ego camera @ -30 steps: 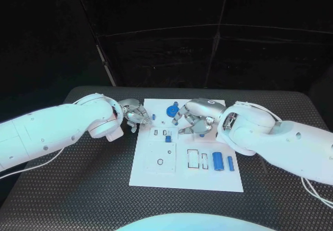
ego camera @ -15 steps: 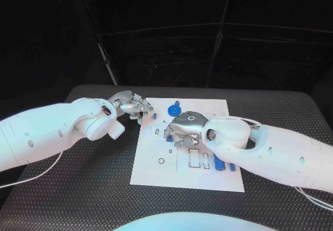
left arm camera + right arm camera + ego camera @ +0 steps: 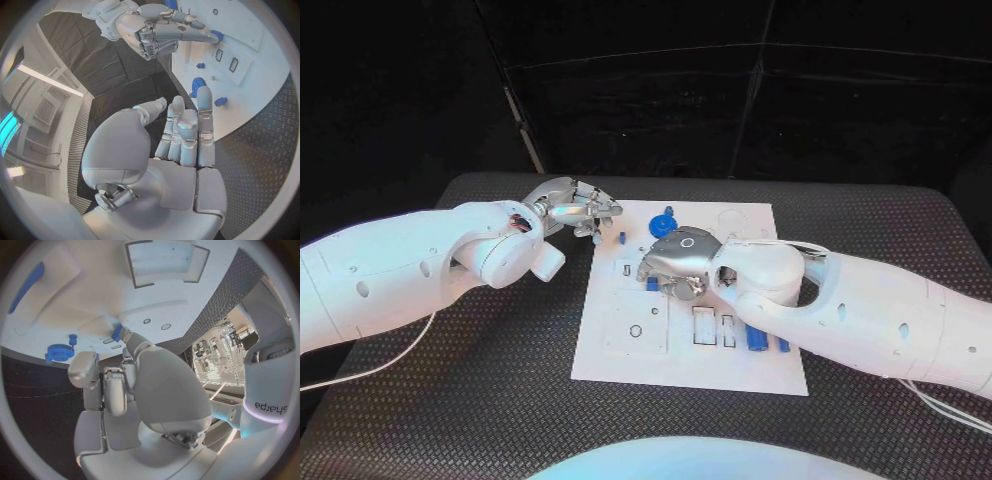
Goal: Assemble the parts on the task board
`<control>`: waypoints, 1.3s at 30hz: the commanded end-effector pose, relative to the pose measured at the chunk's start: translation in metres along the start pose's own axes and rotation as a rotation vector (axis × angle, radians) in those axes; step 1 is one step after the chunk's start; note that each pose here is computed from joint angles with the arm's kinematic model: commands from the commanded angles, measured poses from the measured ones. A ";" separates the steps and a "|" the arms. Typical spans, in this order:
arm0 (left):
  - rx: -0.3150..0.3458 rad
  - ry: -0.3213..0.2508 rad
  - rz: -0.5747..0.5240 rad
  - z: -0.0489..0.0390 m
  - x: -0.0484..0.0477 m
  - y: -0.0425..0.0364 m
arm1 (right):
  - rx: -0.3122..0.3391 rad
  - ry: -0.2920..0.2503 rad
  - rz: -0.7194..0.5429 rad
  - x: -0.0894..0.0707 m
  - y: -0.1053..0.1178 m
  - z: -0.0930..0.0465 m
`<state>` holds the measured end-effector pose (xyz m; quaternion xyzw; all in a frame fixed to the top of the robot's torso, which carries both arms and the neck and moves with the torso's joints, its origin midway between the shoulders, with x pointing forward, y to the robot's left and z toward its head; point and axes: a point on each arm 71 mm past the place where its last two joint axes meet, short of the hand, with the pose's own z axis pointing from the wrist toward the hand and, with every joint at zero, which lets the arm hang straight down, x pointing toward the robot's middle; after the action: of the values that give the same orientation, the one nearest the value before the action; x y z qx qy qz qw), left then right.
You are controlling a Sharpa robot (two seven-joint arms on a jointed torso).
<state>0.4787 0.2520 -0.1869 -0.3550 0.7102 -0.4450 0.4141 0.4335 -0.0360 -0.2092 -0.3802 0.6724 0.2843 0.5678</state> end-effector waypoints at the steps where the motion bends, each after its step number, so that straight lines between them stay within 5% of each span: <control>1: 0.029 -0.007 -0.028 0.0002 0.0001 -0.0029 | -0.010 0.017 -0.039 0.000 0.001 0.002; 21: 0.038 0.003 -0.029 0.0010 0.0026 -0.0041 | -0.013 0.106 -0.057 0.017 0.000 0.013; 39: 0.025 0.015 -0.029 0.0026 0.0037 -0.0032 | -0.023 0.061 -0.055 0.017 -0.001 0.016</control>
<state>0.4798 0.2482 -0.1869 -0.3595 0.7041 -0.4551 0.4097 0.4438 -0.0278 -0.2271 -0.4093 0.6811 0.2550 0.5510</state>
